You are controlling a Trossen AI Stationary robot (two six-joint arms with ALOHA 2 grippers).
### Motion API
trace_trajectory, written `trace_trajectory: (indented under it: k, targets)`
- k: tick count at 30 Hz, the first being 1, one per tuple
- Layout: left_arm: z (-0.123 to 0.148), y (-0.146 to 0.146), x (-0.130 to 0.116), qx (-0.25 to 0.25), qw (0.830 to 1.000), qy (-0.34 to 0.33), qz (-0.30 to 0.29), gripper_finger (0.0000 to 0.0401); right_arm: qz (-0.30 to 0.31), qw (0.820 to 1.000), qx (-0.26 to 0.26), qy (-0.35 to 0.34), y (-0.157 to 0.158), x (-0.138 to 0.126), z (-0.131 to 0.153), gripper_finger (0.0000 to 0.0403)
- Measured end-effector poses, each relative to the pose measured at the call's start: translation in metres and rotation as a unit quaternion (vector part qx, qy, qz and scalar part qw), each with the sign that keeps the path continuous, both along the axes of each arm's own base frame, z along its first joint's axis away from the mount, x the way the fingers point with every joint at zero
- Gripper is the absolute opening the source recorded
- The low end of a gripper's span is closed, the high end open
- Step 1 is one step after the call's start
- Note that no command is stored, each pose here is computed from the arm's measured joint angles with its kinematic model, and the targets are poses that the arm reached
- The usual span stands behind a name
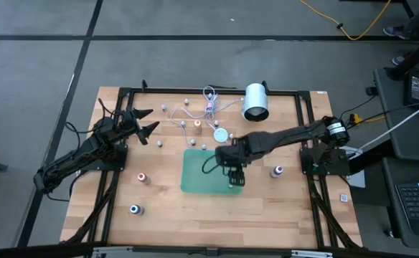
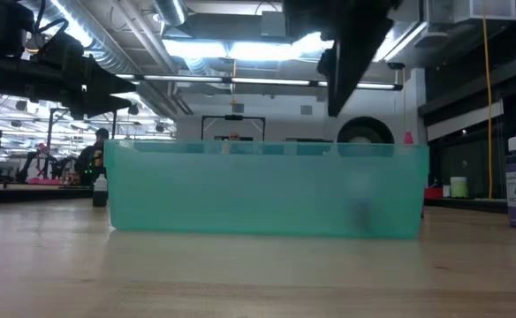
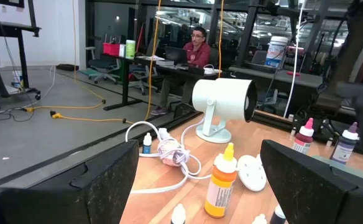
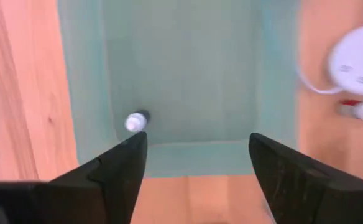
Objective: Pick & Place food coloring
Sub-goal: Put the top small pink food coloring bottle into the bin
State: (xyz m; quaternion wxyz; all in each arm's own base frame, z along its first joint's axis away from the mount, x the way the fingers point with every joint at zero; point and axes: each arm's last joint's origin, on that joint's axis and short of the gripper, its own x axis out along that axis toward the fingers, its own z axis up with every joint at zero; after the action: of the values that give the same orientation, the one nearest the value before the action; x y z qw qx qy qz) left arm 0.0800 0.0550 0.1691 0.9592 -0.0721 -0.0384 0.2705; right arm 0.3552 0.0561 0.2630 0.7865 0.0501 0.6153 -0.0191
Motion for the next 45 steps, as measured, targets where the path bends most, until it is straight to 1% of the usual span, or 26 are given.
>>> trace_trajectory:
  k: [5, 9, 13, 16, 20, 24, 30, 38, 42, 45]
  targets:
    - [0.0, 0.0, 0.0, 0.0, 1.0, 0.0, 0.0, 0.0333, -0.021, 1.0, -0.002, -0.009, -0.025, 0.003, 0.034, 0.0288]
    - [0.0, 0.0, 0.0, 0.0, 1.0, 0.0, 0.0, 0.0333, -0.042, 0.999, -0.006, -0.033, -0.05, 0.005, 0.057, 0.0288]
    - [0.0, 0.0, 0.0, 0.0, 1.0, 0.0, 0.0, 0.0333, -0.049, 0.997, -0.032, -0.054, -0.073, 0.006, 0.07, 0.0288]
    - [0.0, 0.0, 0.0, 0.0, 1.0, 0.0, 0.0, 0.0333, -0.033, 0.996, -0.051, -0.061, -0.092, 0.006, 0.072, 0.0288]
    - [0.0, 0.0, 0.0, 0.0, 1.0, 0.0, 0.0, 0.0333, -0.002, 0.996, -0.076, -0.051, -0.117, 0.006, 0.066, 0.0288]
    - [0.0, 0.0, 0.0, 0.0, 1.0, 0.0, 0.0, 0.0333, 0.032, 0.995, -0.092, -0.035, -0.134, 0.01, 0.055, 0.0288]
    - [0.0, 0.0, 0.0, 0.0, 1.0, 0.0, 0.0, 0.0333, 0.046, 0.995, -0.094, -0.006, -0.154, 0.018, 0.034, 0.0288]
    - [0.0, 0.0, 0.0, 0.0, 1.0, 0.0, 0.0, 0.0333, 0.045, 0.995, -0.083, 0.035, -0.168, 0.03, 0.003, 0.0288]
    - [0.0, 0.0, 0.0, 0.0, 1.0, 0.0, 0.0, 0.0333, 0.038, 0.995, -0.077, 0.049, -0.17, 0.03, -0.008, 0.0288]
    - [0.0, 0.0, 0.0, 0.0, 1.0, 0.0, 0.0, 0.0333, 0.038, 0.995, -0.072, 0.063, -0.169, 0.028, -0.024, 0.0288]
